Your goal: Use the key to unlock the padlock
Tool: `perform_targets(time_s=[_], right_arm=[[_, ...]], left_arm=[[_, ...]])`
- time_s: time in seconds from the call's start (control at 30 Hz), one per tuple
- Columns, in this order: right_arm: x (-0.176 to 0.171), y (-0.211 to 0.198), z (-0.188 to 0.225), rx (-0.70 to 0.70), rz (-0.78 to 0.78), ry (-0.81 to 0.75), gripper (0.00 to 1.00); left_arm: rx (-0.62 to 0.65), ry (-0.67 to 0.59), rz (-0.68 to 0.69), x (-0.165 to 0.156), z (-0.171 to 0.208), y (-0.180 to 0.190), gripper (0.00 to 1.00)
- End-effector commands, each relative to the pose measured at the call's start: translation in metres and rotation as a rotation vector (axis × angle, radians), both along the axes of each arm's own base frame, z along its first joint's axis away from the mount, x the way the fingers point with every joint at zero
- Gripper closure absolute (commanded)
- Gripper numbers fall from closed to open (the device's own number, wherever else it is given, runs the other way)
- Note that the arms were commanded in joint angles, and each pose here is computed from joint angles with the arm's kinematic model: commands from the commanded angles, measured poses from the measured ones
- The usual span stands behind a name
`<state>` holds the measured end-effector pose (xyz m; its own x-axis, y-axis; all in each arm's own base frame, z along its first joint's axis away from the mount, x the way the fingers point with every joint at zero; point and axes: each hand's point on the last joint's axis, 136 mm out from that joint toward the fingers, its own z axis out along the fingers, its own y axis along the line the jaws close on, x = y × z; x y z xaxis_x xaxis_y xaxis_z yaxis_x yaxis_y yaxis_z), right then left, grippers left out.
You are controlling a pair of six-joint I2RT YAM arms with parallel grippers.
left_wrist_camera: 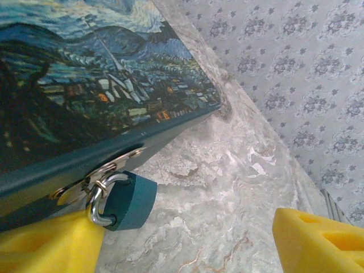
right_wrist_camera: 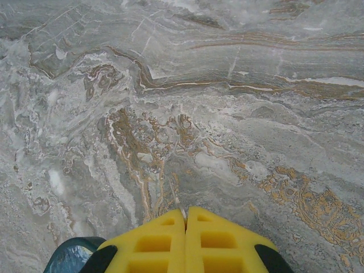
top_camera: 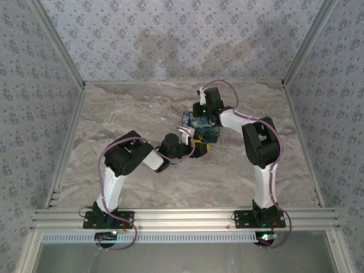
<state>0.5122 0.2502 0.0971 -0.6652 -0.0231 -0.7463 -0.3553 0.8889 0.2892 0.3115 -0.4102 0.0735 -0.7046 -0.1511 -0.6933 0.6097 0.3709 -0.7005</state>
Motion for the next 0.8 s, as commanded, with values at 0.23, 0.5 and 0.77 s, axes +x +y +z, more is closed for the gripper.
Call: perform_targets(time_s=[0.23, 0.5, 0.77], right_arm=[[-0.039, -0.007, -0.044, -0.034, 0.006, 0.192, 1.00], [-0.039, -0.009, -0.040, -0.034, -0.001, 0.184, 1.00], [-0.040, -0.014, -0.040, -0.037, -0.009, 0.185, 1.00]], left_arm=[[-0.011, -0.006, 0.052, -0.005, -0.008, -0.001, 0.19], [-0.022, 0.063, 0.007, -0.015, -0.021, -0.016, 0.24], [0.002, 0.083, 0.043, -0.018, -0.028, -0.004, 0.21]])
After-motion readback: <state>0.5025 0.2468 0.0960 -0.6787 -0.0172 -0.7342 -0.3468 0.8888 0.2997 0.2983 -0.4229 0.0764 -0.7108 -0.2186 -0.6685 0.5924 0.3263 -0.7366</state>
